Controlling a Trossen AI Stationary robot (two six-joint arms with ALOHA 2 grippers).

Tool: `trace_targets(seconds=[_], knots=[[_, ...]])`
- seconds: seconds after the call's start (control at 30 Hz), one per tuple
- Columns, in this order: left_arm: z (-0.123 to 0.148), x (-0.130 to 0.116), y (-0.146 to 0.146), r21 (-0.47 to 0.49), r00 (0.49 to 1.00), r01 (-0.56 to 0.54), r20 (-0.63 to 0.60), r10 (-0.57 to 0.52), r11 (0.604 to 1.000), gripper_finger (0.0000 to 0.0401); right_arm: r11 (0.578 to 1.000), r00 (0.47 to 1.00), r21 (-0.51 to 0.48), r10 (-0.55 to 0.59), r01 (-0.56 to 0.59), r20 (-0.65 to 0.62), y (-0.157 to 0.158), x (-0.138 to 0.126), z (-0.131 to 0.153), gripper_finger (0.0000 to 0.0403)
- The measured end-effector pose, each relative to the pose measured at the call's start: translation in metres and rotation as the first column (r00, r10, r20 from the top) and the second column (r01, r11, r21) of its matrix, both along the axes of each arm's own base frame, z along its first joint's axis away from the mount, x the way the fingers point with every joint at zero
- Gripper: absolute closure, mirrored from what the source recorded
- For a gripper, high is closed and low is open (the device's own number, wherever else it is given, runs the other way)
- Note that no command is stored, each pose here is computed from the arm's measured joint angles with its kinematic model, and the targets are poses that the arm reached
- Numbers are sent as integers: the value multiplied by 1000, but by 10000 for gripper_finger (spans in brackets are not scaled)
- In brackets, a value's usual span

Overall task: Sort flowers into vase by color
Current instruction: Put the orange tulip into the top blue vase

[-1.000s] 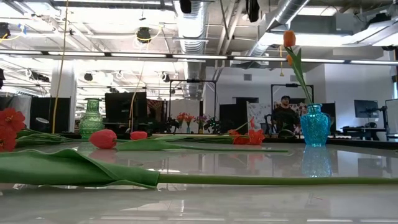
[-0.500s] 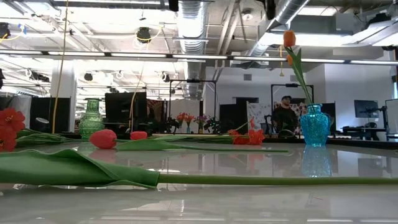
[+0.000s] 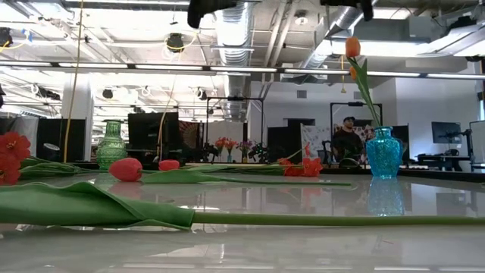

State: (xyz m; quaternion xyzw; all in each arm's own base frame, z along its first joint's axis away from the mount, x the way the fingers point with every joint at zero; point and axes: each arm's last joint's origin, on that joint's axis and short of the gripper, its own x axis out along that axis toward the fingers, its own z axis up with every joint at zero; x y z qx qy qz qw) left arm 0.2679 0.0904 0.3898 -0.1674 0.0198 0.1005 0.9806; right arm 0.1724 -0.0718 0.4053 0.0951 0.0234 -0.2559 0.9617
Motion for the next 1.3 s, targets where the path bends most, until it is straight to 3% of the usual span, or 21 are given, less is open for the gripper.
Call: trace_targets(seconds=[0.13, 0.3, 0.97, 1.1, 1.3], knots=[[-2, 0, 1, 5, 998, -52, -26, 52, 999, 161, 999, 997, 22, -46, 45, 54, -5, -17, 6, 375], [-4, -1, 3, 20, 994, -98, -41, 98, 995, 161, 993, 987, -21, -110, 114, 120, -9, -35, 16, 374], [-4, -2, 7, 10, 982, -182, -43, 182, 983, 161, 921, 927, -113, -361, 372, 103, -37, -67, 20, 373], [-4, -2, 7, 12, 981, -190, -44, 191, 982, 161, 903, 910, -116, -413, 414, 37, -41, -71, 14, 375], [-6, -2, 7, 10, 980, -192, -58, 192, 981, 161, 877, 882, -112, -472, 468, -6, -43, -78, -19, 375]])
